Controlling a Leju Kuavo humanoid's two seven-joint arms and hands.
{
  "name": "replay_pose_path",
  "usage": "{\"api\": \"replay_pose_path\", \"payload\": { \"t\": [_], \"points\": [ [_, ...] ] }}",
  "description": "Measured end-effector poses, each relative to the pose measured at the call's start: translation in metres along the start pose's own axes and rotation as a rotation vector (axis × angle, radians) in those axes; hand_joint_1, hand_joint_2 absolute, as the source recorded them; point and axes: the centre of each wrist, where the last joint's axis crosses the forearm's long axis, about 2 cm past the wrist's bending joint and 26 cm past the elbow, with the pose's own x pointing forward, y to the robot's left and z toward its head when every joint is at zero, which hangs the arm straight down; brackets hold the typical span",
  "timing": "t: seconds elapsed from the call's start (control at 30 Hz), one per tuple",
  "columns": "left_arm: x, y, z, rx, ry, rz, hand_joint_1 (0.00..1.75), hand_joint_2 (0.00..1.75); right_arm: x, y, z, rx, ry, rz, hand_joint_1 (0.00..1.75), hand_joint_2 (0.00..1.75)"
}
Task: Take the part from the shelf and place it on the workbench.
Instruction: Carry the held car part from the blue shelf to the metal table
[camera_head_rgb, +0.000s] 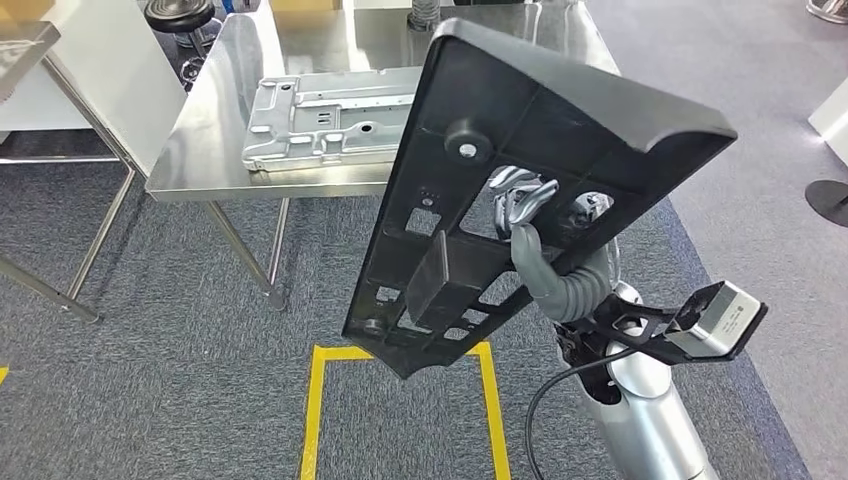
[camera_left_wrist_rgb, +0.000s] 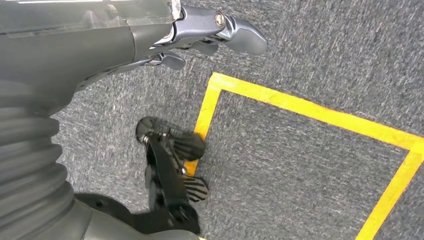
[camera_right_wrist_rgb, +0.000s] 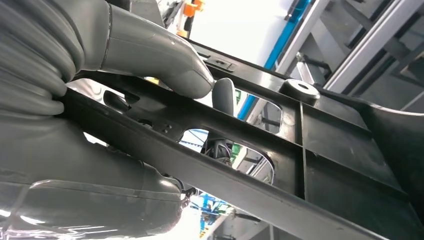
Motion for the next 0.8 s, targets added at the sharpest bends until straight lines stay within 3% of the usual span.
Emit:
{"api": "replay_pose_path", "payload": {
  "t": [0.57,0.8],
  "points": [
    [-0.003,0.002,0.001,-0.002,0.015,-0.018,0.00,1.75,-0.003,0.002,0.003,0.063,-0.003,-0.034,1.75,1.75],
    [-0.003,0.001,0.001,-0.018,0.010,-0.028,0.00,1.75,0.001,-0.010,0.000,0.066,-0.022,-0.053,1.75,1.75]
  ]
}}
